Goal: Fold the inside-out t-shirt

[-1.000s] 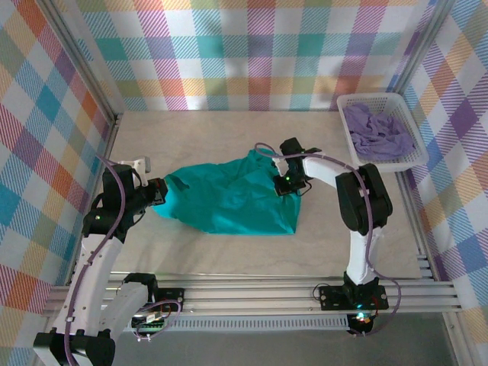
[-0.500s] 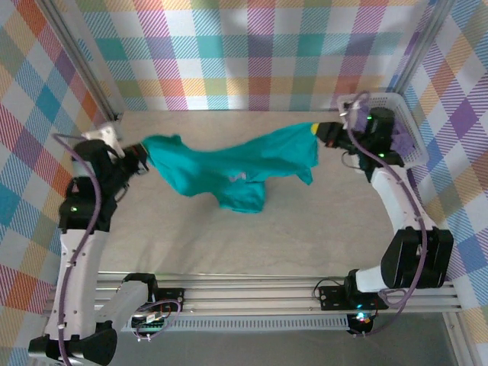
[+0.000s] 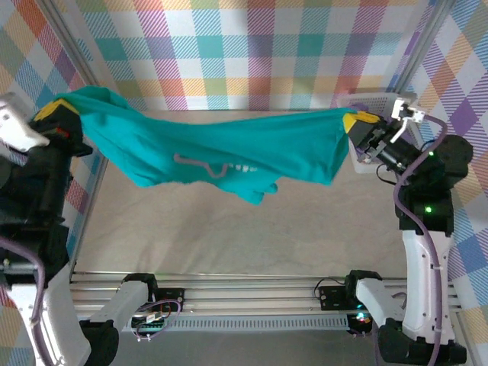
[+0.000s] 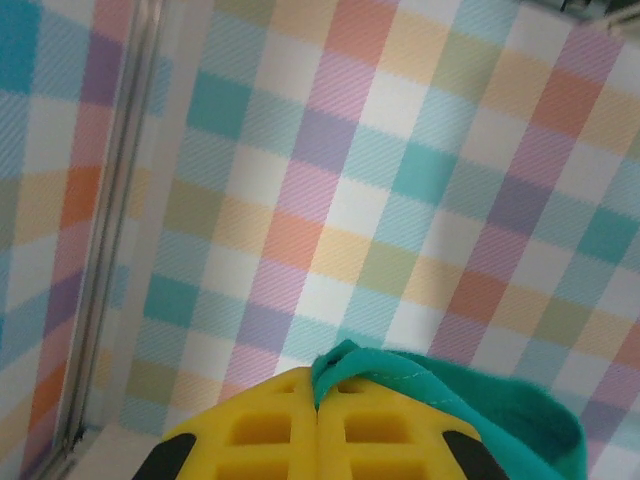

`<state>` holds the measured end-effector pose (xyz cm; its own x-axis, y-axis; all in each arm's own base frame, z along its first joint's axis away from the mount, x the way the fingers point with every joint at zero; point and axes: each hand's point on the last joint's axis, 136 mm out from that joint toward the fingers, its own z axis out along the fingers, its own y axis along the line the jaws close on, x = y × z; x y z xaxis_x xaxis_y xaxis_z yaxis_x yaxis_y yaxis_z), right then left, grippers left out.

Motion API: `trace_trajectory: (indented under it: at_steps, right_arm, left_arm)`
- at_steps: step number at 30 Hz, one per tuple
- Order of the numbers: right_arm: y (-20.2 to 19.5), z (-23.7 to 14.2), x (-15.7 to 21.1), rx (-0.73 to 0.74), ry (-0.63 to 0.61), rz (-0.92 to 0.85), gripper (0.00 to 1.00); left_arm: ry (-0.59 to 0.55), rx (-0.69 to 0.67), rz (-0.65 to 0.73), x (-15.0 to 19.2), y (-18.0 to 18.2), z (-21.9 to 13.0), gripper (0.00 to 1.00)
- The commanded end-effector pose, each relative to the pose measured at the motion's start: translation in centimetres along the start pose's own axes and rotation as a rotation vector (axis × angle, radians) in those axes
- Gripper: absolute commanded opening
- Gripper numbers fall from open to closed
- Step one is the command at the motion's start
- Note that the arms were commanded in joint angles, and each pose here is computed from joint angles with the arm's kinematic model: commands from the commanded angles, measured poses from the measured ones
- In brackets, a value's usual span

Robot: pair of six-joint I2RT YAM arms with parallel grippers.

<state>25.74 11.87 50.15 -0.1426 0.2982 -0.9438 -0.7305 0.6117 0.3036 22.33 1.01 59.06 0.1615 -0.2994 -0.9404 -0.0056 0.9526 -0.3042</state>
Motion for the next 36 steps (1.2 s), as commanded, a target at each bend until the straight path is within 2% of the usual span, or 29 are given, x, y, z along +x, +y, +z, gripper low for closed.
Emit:
trace_trajectory:
  at_steps: [1, 4, 9, 15, 18, 21, 24, 31, 36]
  right_arm:
    - [-2.7, 3.1, 6.0, 0.004, 0.171, 0.111, 0.06]
    - [-3.7, 4.7, 10.3, 0.040, 0.272, 0.157, 0.05]
    - [-7.7, 5.7, 20.8, 0.151, 0.479, 0.316, 0.05]
    - [-11.0, 5.1, 32.8, 0.232, 0.675, 0.496, 0.05]
    - [-12.1, 4.6, 37.2, 0.257, 0.762, 0.563, 0.07]
    - [-13.2, 4.8, 39.7, 0.275, 0.814, 0.591, 0.09]
    - [-14.2, 5.5, 40.7, 0.282, 0.843, 0.593, 0.15]
    - [-15.0, 6.1, 40.7, 0.295, 0.882, 0.566, 0.26]
    - [-14.7, 4.2, 41.0, 0.332, 0.910, 0.528, 0.33]
  left_arm:
    - [0.198, 0.014, -0.010, 6.6, 0.7, 6.0, 0.00]
    - [0.266, 0.044, -0.018, 8.9, 0.4, 7.7, 0.00]
    - [0.429, 0.048, -0.023, 14.4, 1.2, 8.9, 0.00]
    - [0.634, -0.011, -0.074, 24.4, 4.1, 7.0, 0.00]
    - [0.732, -0.030, -0.100, 29.3, 5.4, 5.2, 0.00]
    - [0.802, -0.050, -0.112, 32.8, 6.4, 3.5, 0.00]
    - [0.830, -0.054, -0.119, 34.5, 6.8, 2.4, 0.00]
    - [0.831, -0.045, -0.114, 35.0, 6.9, 2.1, 0.00]
    - [0.833, -0.032, -0.115, 35.1, 6.7, 2.3, 0.00]
